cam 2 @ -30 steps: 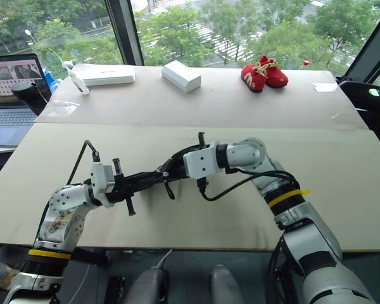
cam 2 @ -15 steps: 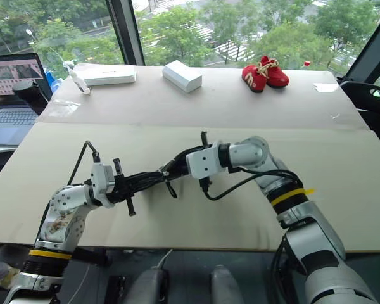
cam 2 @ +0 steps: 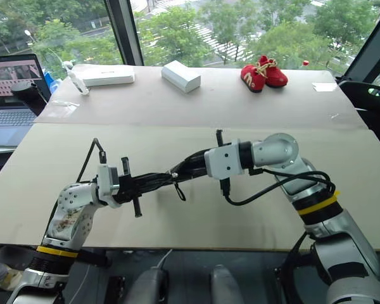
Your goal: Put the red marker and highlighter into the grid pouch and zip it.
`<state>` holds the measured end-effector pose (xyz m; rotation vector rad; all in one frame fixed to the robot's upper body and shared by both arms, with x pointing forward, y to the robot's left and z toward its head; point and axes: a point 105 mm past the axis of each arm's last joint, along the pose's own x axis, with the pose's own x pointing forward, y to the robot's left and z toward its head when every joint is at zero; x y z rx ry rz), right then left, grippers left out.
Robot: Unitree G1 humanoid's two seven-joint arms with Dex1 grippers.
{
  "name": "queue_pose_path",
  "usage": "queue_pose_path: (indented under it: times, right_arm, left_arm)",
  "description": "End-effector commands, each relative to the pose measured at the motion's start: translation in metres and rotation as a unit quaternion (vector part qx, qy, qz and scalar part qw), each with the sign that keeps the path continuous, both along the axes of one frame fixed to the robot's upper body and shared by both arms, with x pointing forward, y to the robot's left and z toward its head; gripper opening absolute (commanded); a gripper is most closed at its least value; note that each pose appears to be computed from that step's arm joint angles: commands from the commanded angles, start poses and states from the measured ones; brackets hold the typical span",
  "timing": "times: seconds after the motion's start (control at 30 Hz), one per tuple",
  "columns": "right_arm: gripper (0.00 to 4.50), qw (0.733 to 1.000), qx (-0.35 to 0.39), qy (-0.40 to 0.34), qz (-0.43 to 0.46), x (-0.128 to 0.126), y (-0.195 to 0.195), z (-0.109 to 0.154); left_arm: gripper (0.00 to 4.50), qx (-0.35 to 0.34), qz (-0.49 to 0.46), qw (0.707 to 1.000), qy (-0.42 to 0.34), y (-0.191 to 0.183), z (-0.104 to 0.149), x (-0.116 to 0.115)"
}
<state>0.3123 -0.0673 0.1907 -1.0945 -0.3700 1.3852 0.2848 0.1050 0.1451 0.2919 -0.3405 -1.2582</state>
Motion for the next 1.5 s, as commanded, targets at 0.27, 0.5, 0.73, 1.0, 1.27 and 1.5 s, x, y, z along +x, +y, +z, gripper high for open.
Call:
queue_pose_path:
  times: [0.27, 0.5, 0.73, 1.0, 1.27, 1.5]
  right_arm:
    - [1.01, 0.985, 0.169, 0.022, 0.027, -0.001, 0.023, 0.032]
    - [1.01, 0.998, -0.002, 0.024, 0.056, -0.007, 0.037, -0.017]
    - [1.01, 1.000, 0.005, -0.009, 0.027, 0.010, 0.028, 0.003]
    - [1.01, 0.996, 0.027, -0.018, -0.088, 0.022, -0.051, 0.029]
    - [1.01, 0.987, -0.009, -0.021, -0.158, 0.019, -0.092, -0.011]
    - [1.01, 0.980, 0.047, 0.088, -0.172, 0.002, -0.081, -0.028]
  left_arm:
    - [0.00, 0.010, 0.047, 0.999, 0.019, 0.027, -0.008, 0.007]
    - [0.00, 0.011, 0.046, 0.999, 0.022, 0.028, -0.010, 0.006]
    - [0.00, 0.008, 0.044, 0.999, 0.017, 0.025, -0.007, 0.006]
    - [0.00, 0.011, 0.049, 0.999, 0.019, 0.030, -0.008, 0.003]
    - [0.00, 0.004, 0.048, 0.999, 0.013, 0.026, 0.004, 0.004]
    - [0.00, 0.003, 0.047, 0.999, 0.011, 0.023, 0.007, 0.007]
